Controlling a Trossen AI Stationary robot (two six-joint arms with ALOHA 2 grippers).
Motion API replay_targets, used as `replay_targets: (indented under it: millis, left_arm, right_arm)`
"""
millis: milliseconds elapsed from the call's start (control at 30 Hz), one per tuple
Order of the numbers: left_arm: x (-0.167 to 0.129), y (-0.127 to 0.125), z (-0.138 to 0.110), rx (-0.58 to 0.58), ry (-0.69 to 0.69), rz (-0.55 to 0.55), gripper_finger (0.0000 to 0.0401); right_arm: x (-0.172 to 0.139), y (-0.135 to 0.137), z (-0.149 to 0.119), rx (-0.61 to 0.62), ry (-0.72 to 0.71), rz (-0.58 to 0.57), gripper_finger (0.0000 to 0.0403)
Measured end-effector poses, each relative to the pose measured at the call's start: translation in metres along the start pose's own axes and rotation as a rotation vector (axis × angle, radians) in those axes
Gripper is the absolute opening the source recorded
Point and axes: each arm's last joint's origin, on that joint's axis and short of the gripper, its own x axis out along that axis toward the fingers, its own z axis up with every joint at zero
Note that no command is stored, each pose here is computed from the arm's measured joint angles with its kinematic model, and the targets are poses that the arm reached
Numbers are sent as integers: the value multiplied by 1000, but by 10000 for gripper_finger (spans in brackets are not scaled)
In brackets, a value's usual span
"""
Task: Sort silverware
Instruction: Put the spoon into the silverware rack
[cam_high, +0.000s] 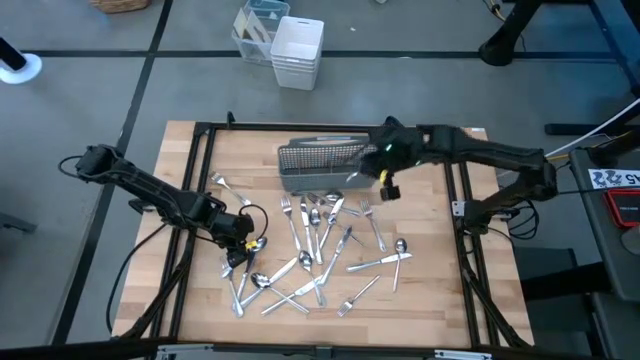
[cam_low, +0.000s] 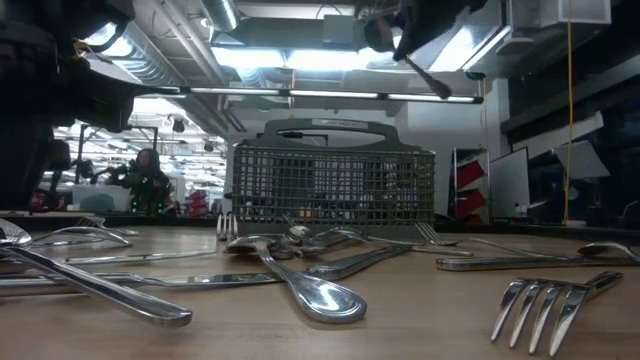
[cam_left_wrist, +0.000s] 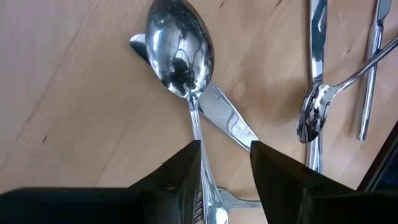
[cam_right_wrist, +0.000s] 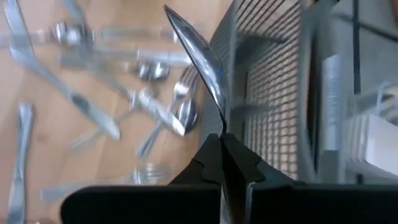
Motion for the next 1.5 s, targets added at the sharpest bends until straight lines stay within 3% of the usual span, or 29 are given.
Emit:
replay_targets:
  millis: [200,333,433,800,1133,1500]
  left_arm:
    - [0,0,0,4,-8,6,133]
    - [0,0,0,4,-16,13,133]
    - [0,1,1,4,-29,21,133]
    - [0,1,1,4,-36,27,133]
    - [0,1,1,4,-36,27,133]
    - [0,1,1,8,-45,34,133]
  right_arm:
    - [-2,-29,-22,49,-228,12,1]
    - [16,-40,-43,77,-309,42,1]
    - [33,-42,-56,93,-367,65,0]
    - [61,-39,-67,50,-654,-32,0]
    - [97,-23,-103,118,-701,-124,1]
    - [133,-24,-121,227,-570,-172,4]
